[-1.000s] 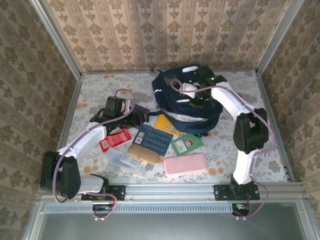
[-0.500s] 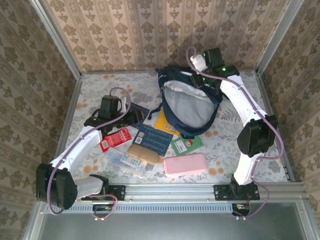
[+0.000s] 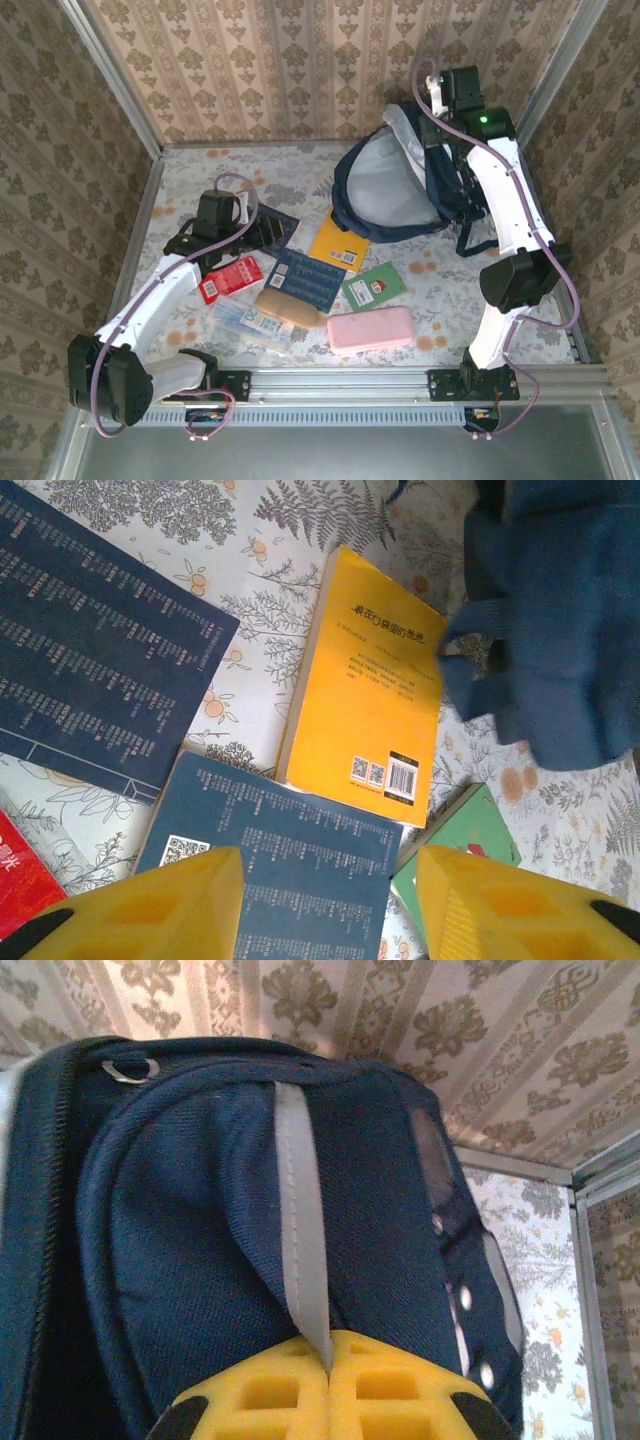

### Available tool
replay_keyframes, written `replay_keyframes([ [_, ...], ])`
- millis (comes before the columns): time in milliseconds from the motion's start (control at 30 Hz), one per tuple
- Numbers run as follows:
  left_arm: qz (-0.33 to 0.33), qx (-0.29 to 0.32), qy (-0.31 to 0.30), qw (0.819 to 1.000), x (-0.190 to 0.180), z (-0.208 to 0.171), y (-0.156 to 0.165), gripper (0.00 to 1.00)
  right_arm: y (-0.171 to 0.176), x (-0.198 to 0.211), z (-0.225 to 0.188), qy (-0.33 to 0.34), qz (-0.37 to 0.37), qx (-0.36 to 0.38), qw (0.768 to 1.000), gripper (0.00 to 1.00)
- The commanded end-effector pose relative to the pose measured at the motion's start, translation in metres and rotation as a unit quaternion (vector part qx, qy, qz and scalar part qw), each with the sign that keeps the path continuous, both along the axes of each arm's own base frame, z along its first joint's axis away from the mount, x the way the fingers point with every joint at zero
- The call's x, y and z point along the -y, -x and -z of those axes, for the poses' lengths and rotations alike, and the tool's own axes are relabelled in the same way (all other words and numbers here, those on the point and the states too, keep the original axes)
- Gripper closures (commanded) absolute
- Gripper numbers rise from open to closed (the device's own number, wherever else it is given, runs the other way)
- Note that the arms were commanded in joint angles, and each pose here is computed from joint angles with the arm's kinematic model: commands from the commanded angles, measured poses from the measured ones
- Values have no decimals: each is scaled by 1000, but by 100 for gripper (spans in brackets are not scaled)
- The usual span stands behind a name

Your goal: Pack the student bag

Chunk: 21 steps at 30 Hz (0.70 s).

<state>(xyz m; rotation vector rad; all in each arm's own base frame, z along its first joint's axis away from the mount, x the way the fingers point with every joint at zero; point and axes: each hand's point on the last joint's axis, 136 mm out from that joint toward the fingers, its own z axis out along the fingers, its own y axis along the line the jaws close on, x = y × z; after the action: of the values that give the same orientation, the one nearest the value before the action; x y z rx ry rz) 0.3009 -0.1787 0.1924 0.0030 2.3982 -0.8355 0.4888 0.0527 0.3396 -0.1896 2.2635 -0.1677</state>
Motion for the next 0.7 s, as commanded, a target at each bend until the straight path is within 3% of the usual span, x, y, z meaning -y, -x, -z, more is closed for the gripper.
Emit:
replay_keyframes([
  [0,-2,14,-1,1000,-1,-15,-7,50,22,-23,-73,1,-18,90,996,100],
  [267,-33,-43,-4,999,-12,-5,6,46,30,-56,42,-85,9,-77,993,100],
  [467,-111,-167,-55,978,-44,28,42,41,36,-61,67,-127,7,-42,991,100],
  [667,-106,-178,-34,978,-38,36,57,21,44,-81,88,-171,-37,-52,983,100],
])
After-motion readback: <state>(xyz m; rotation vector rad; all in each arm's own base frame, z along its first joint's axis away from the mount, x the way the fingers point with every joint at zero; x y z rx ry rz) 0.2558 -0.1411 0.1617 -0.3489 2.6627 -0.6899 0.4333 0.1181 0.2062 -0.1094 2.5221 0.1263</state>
